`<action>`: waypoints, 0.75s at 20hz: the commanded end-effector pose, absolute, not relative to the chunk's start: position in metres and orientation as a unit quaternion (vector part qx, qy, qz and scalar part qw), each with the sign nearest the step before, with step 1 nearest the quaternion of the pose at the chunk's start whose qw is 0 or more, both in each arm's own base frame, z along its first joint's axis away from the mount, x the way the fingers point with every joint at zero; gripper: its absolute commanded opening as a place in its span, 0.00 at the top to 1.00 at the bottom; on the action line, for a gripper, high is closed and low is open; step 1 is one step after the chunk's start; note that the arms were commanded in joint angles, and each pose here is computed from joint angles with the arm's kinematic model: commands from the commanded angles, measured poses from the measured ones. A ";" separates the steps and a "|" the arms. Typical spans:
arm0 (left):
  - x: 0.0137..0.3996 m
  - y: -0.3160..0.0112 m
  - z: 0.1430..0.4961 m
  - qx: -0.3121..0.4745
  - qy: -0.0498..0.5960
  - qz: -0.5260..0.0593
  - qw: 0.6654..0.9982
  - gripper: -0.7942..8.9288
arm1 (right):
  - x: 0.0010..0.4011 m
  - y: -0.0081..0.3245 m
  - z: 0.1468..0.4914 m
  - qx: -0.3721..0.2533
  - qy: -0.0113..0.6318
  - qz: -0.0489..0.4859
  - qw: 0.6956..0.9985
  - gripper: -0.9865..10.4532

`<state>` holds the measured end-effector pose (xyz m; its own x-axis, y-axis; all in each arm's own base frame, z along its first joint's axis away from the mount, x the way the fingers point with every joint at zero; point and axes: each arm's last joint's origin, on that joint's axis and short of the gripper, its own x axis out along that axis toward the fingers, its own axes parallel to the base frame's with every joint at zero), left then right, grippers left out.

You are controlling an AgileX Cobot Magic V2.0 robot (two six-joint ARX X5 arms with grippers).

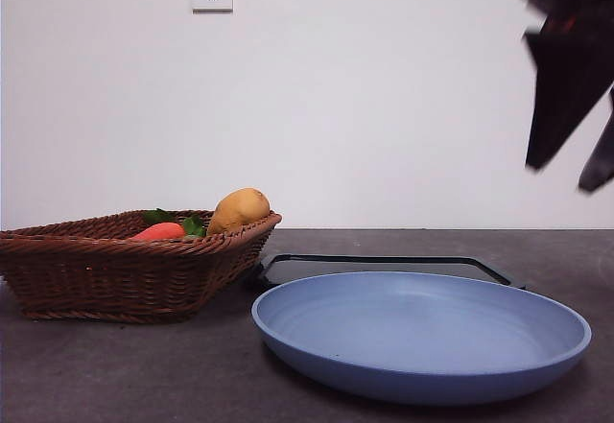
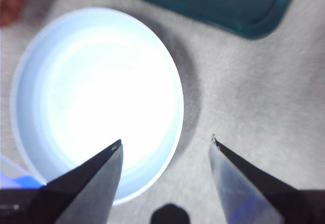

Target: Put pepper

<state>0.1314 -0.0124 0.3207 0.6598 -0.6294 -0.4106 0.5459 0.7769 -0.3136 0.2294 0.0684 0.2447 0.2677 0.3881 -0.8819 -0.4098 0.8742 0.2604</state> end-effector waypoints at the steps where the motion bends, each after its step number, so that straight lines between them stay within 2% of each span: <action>1: 0.132 -0.013 0.327 -0.079 0.242 -0.328 0.910 0.59 | 0.244 0.074 0.231 -0.012 0.567 0.253 0.784 0.65; 4: 0.132 -0.013 0.327 -0.079 0.242 -0.328 0.910 0.59 | 0.256 0.081 0.209 -0.010 0.592 0.264 0.761 0.65; 9: 0.132 -0.013 0.327 -0.079 0.242 -0.328 0.910 0.59 | 0.268 0.093 0.182 -0.017 0.615 0.271 0.741 0.65; 15: 0.132 -0.013 0.327 -0.079 0.241 -0.328 0.910 0.59 | 0.271 0.099 0.170 -0.022 0.626 0.275 0.730 0.79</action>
